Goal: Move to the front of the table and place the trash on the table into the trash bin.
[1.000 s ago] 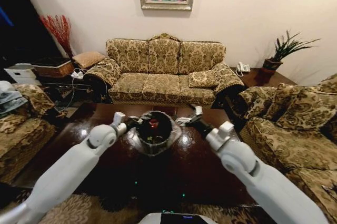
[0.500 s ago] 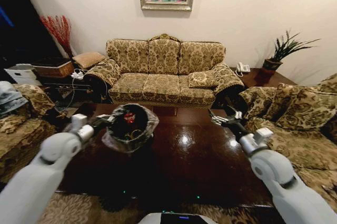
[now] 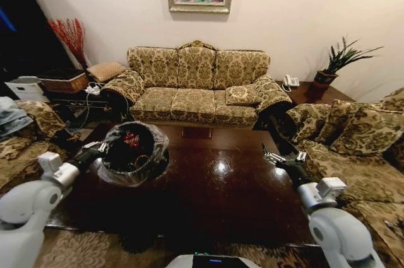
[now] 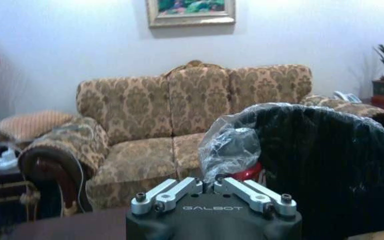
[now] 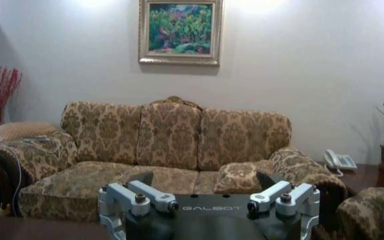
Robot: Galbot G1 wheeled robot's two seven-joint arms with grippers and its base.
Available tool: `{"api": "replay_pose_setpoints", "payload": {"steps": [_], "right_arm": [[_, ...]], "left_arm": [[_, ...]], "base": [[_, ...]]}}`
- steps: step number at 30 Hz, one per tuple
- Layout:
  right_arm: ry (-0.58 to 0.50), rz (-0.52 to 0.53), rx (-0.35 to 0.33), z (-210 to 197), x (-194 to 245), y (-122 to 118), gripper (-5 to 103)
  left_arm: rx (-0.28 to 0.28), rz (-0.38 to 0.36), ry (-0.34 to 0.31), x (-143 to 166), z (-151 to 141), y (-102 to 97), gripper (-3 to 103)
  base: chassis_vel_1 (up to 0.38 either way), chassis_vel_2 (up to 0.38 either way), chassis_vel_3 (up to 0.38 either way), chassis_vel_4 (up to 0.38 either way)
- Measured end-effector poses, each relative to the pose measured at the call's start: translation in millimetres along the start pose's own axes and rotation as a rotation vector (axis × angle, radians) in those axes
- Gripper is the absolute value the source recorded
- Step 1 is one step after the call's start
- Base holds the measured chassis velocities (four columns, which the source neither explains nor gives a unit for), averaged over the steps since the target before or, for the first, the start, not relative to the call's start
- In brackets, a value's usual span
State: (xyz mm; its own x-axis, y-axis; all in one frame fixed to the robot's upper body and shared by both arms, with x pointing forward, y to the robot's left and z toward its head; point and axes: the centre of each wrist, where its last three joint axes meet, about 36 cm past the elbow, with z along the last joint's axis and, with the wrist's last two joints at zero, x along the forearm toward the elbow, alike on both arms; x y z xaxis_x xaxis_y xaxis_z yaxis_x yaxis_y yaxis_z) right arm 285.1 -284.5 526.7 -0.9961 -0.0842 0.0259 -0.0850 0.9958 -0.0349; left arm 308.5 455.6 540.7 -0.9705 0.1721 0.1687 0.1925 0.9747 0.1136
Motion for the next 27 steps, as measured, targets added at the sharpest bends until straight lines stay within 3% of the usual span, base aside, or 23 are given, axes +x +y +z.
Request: {"api": "replay_pose_setpoints", "payload": {"steps": [9, 14, 18, 27], "right_arm": [[0.011, 0.013, -0.001, 5, -6, 2, 100], [0.011, 0.03, 0.01, 8, -4, -10, 100], [0.014, 0.036, -0.009, 16, -5, -20, 100], [0.027, 0.005, 0.006, 24, -13, -14, 100]], "left_arm": [[0.031, 0.028, -0.016, -18, 8, -7.7, 3], [0.036, 0.021, -0.036, -29, -16, -11.8, 3], [0.03, 0.014, -0.054, -22, -26, -18.2, 3], [0.077, -0.012, -0.075, 7, -3, -32.8, 3]], "base": [[0.102, -0.101, -0.107, 0.117], [0.129, -0.132, -0.141, 0.105], [0.1, -0.106, -0.105, 0.094], [0.106, -0.106, -0.093, 0.104]]}}
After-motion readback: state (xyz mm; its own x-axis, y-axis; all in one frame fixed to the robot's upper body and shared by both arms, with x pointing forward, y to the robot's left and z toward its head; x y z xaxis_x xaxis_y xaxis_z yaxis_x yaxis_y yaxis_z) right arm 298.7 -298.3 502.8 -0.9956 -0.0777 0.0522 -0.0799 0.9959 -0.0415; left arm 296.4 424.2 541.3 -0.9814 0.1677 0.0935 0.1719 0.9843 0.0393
